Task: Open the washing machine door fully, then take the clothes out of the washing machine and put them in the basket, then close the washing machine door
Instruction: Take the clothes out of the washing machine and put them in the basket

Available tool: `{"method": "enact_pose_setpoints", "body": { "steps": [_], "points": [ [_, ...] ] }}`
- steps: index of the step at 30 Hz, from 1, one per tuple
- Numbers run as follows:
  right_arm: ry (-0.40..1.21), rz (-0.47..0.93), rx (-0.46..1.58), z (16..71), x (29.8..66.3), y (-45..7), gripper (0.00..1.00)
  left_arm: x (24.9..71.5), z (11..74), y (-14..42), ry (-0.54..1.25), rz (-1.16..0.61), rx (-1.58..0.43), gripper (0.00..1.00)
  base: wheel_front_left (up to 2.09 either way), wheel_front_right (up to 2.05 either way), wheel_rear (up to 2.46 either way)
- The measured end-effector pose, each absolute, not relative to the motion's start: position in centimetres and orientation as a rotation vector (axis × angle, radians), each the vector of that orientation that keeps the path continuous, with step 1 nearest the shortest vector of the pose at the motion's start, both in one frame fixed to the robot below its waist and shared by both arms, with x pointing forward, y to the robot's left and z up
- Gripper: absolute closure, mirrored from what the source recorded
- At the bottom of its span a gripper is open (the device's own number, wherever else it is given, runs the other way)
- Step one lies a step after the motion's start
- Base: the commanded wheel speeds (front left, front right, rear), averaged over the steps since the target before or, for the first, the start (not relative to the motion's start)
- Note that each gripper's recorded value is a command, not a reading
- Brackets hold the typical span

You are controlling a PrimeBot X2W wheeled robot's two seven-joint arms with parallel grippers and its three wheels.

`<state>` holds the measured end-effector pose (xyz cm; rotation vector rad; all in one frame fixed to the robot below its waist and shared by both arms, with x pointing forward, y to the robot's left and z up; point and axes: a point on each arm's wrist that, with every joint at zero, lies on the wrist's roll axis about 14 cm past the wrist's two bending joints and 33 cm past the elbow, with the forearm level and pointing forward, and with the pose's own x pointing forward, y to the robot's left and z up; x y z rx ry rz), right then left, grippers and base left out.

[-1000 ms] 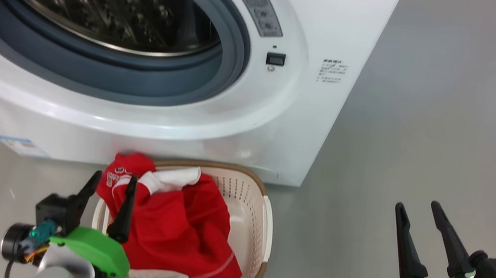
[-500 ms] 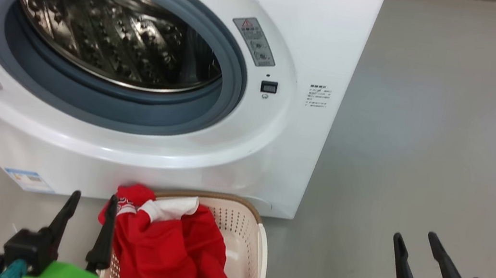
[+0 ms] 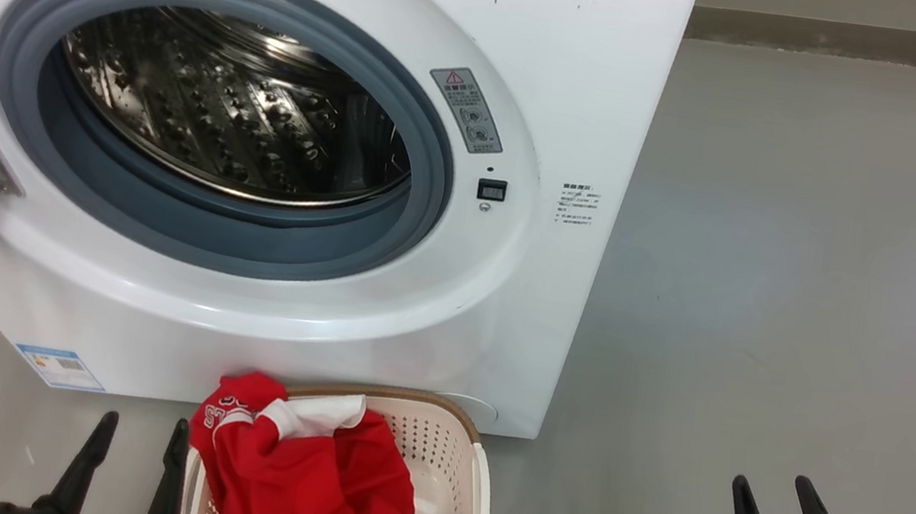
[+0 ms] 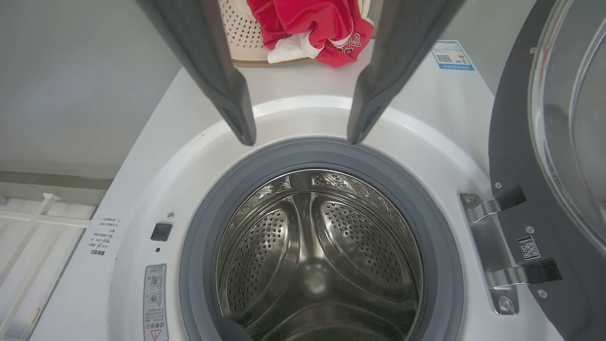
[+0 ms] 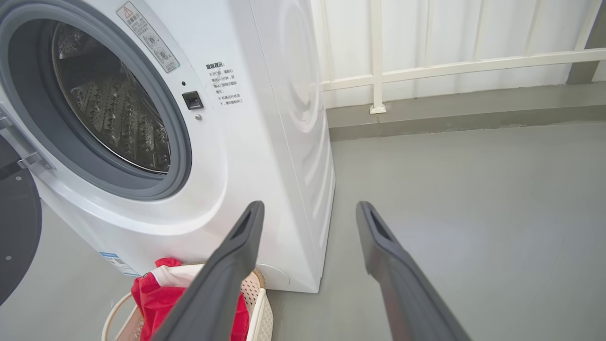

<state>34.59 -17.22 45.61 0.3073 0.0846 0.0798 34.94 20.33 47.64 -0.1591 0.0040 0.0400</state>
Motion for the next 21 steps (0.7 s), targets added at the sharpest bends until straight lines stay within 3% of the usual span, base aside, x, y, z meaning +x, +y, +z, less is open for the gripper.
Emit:
{"method": "enact_pose_setpoints", "body": {
  "steps": [21],
  "points": [
    [0.101, 0.066, 0.31, 45.09, 34.03, -17.51, 0.0, 34.35, 47.89, 20.42, -0.003, 0.049, -0.155, 0.0, 0.0, 0.0, 0.0]
  ]
}}
